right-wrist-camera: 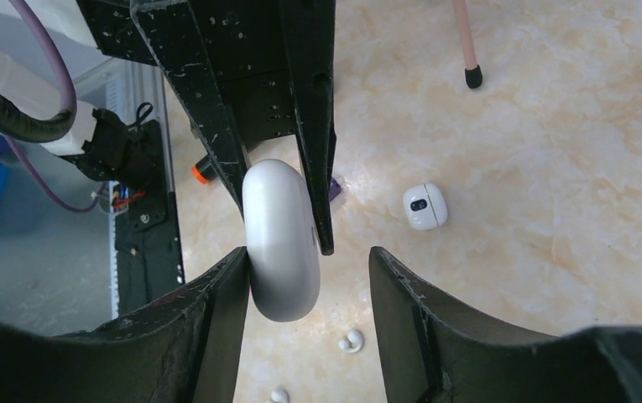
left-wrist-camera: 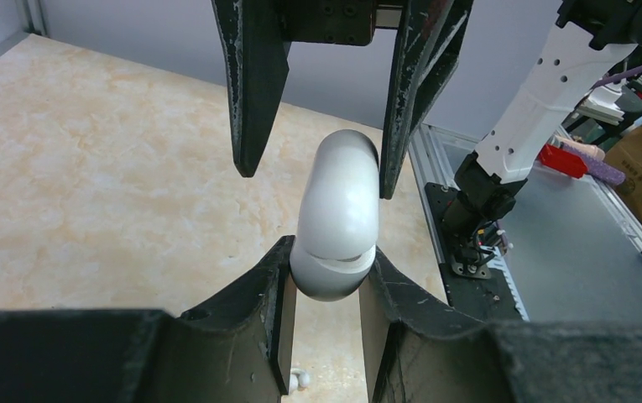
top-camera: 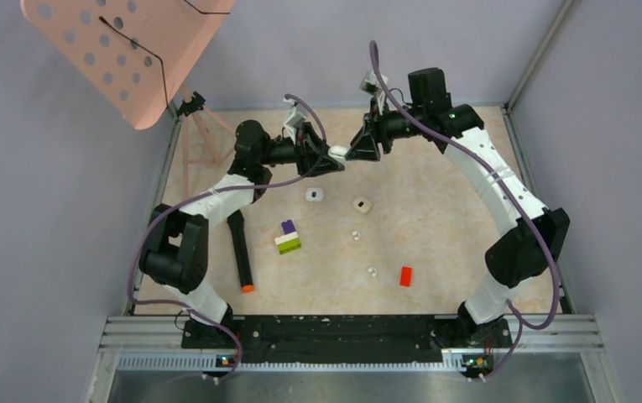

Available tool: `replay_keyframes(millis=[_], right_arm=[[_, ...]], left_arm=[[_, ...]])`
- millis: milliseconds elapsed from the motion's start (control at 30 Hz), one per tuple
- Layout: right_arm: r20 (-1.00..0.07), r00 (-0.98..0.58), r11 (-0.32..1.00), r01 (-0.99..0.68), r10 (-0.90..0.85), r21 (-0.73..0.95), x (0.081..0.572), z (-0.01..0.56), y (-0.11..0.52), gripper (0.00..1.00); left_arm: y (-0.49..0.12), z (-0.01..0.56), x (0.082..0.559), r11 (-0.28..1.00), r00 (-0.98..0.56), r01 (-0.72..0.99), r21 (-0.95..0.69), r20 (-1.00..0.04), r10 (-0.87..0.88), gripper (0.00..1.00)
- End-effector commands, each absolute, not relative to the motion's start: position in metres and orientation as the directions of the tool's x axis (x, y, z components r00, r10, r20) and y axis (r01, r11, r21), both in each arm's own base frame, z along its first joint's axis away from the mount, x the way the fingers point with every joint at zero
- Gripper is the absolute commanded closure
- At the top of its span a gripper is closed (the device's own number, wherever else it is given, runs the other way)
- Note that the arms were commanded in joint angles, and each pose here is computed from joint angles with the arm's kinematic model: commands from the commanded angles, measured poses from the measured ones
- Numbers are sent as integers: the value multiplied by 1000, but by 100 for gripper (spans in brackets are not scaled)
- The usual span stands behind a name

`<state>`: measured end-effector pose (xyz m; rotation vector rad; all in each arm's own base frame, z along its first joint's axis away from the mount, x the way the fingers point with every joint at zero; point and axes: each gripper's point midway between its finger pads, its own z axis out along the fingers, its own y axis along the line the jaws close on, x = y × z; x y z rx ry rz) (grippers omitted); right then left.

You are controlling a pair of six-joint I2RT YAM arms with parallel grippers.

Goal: Insert the wireless bluetooth earbuds into the charging case
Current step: Open the charging case.

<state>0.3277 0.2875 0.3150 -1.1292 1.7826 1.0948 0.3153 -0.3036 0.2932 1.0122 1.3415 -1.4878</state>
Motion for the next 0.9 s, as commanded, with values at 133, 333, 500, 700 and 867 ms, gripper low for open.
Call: replay_keyframes(millis=[133, 333, 500, 700, 867], right_arm=[[-912, -370, 316, -899, -177, 303, 361, 337, 281, 48], [-914, -376, 293, -900, -150, 322, 359, 345, 280, 48], [-937, -339, 282, -910, -83, 304, 352, 387, 271, 43], [-956, -285, 391, -890, -73, 235, 350, 401, 231, 42], [-936, -240, 429, -896, -258, 111, 323, 321, 206, 47]], left_arm=[[-306, 311, 304, -110, -162, 982, -152, -983, -91, 100], [-307, 309, 307, -91, -184, 980, -175, -978, -96, 100], [-306, 303, 316, -49, -230, 973, -226, -967, -106, 100], [-300, 302, 323, -7, -255, 967, -256, -960, -117, 100], [-286, 305, 329, 47, -288, 954, -296, -949, -131, 100]])
